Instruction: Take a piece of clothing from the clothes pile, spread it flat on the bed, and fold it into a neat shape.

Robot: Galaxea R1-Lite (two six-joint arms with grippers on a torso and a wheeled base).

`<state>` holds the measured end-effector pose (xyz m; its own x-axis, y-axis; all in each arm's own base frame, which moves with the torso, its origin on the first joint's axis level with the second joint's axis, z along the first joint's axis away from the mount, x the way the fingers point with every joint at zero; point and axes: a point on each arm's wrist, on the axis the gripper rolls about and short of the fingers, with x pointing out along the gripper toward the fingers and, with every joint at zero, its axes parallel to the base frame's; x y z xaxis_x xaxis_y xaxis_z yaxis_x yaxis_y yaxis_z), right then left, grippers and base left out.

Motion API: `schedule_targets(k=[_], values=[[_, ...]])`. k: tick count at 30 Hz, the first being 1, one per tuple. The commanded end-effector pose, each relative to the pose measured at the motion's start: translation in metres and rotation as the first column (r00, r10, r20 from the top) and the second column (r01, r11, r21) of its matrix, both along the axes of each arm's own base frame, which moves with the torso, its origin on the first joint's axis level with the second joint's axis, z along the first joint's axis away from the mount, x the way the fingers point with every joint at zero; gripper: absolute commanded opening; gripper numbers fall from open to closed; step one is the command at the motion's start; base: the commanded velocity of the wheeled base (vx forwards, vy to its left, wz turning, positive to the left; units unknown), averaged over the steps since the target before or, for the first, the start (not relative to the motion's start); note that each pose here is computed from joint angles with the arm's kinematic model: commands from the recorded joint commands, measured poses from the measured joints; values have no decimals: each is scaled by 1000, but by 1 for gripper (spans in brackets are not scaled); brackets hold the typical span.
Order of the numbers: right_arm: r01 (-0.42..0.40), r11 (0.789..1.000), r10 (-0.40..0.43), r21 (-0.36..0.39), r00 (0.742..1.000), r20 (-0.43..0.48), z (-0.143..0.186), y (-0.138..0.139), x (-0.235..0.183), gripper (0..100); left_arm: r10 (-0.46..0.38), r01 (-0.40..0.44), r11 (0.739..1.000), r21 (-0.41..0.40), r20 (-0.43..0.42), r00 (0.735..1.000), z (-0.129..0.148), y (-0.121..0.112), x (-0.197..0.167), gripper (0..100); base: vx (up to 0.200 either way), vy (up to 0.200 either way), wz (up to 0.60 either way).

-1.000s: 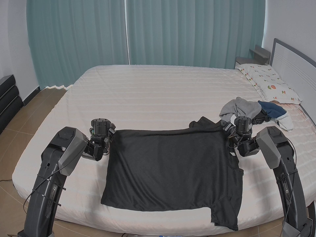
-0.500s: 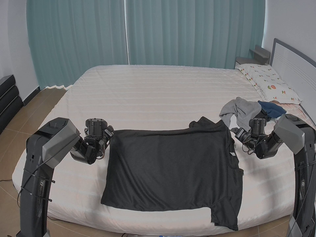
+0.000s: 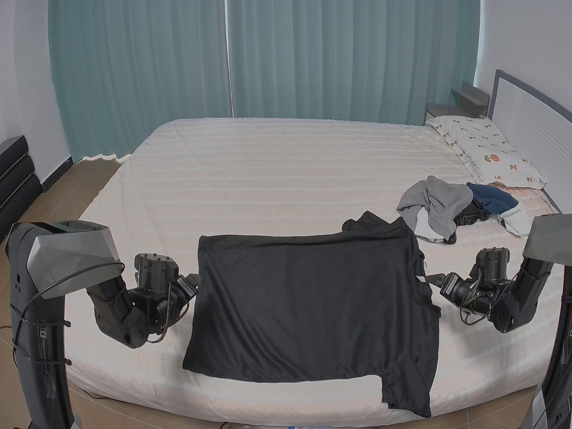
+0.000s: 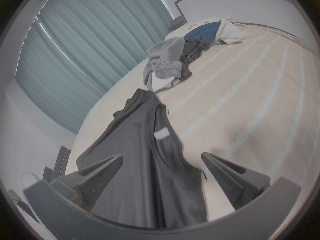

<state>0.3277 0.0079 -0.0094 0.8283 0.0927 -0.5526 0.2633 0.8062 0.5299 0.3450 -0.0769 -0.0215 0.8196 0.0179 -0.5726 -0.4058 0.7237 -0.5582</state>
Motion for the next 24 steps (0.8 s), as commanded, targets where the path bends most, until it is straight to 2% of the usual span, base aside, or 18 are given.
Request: schedule_targets(k=[1,8,17,20,24], values=[[-78,996,78,39,997,-11,5,7,-63,100,-49,47,994,-99,-27,998,8,-10,-61,100,0,0,0],[-105,993,107,56,994,-17,-4,7,-90,100,-95,87,987,-134,-52,994,5,-13,-75,100,0,0,0],[-144,982,155,119,984,-90,-10,2,-106,100,-105,93,982,-165,-70,992,1,-21,-79,100,-200,0,0],[-148,982,160,117,981,-108,-15,3,-105,100,-109,95,982,-165,-76,991,-1,-21,-79,100,-200,0,0],[-150,982,163,119,980,-114,-18,3,-104,100,-109,94,982,-163,-85,990,-3,-21,-80,100,0,0,0]])
